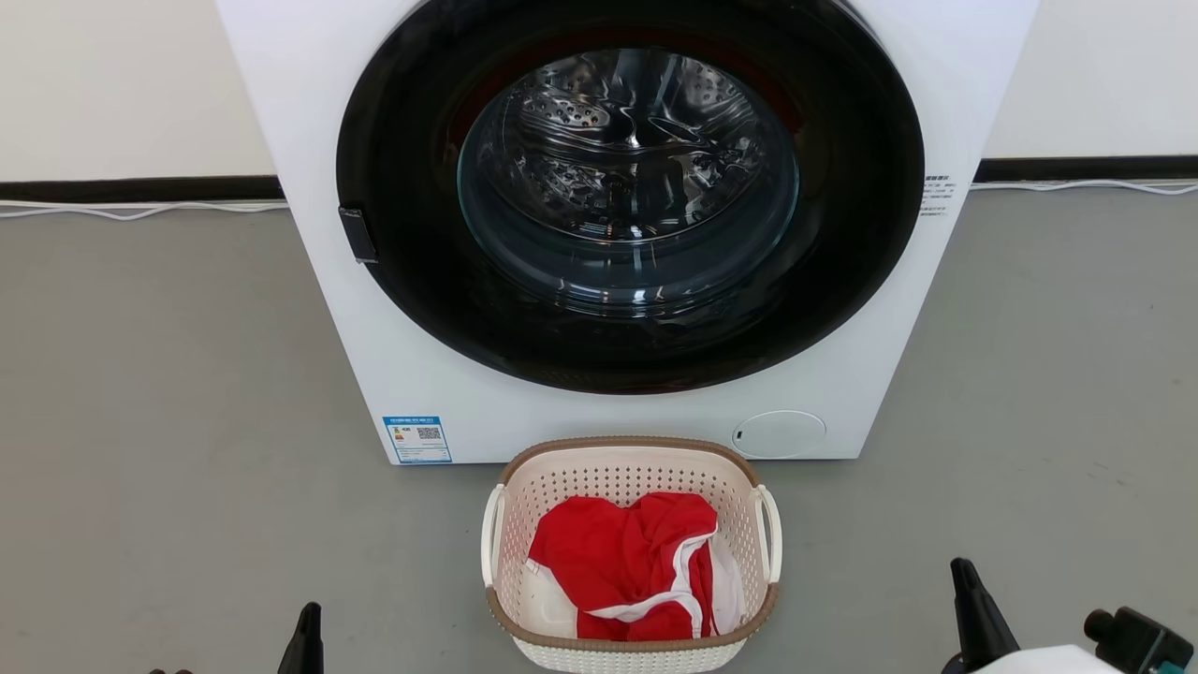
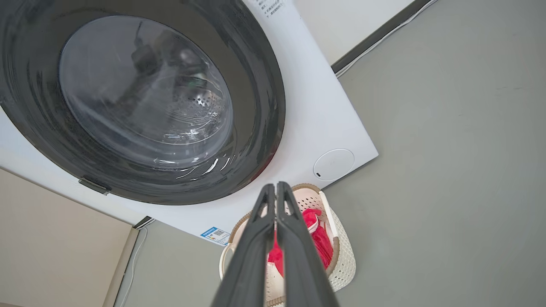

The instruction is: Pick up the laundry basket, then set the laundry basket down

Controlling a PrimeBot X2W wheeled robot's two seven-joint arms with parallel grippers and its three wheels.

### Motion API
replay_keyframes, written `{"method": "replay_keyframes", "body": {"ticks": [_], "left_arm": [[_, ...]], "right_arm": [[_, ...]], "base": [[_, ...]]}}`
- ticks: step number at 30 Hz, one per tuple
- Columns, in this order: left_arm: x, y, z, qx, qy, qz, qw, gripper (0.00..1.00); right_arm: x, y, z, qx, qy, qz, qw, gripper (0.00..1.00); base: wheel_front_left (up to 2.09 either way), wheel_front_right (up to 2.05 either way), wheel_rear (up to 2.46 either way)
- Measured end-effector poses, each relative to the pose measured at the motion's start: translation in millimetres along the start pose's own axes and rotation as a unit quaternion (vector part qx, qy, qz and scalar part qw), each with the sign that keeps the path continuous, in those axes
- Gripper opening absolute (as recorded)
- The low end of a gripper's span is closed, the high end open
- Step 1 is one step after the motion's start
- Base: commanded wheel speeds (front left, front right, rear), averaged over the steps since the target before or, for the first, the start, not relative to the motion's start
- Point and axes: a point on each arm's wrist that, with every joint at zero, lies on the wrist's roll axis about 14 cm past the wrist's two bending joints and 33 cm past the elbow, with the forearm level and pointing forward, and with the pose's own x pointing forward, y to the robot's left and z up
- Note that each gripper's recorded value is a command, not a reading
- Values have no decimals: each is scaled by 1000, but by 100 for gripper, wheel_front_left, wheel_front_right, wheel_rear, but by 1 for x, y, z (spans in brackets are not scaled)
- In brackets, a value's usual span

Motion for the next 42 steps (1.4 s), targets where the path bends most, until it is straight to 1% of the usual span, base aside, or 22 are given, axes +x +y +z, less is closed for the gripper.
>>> {"method": "replay_keyframes", "body": {"ticks": [1,11,21,24,28,30,42], "left_arm": [[1,-1,0,-11,1,-1,1000,0],[5,-5,2,-57,5,-5,998,0],[11,-12,5,-109,6,-13,994,0],[11,-12,6,-117,7,-13,993,0],[15,-17,8,-139,7,-19,990,0],[16,-20,9,-156,9,-23,987,0],[22,-30,12,-214,14,-38,976,0]], "right_arm": [[1,1,2,11,-1,1,1000,0],[4,1,5,72,-2,0,997,0],[7,4,11,131,-10,3,991,0],[7,4,11,144,-8,4,990,0],[10,8,16,168,-14,10,986,0],[12,10,20,191,-18,13,981,0],[16,13,26,261,-22,22,965,0]], "base": [[0,0,0],[0,0,0],[0,0,0],[0,0,0],[0,0,0],[0,0,0],[0,0,0]]}}
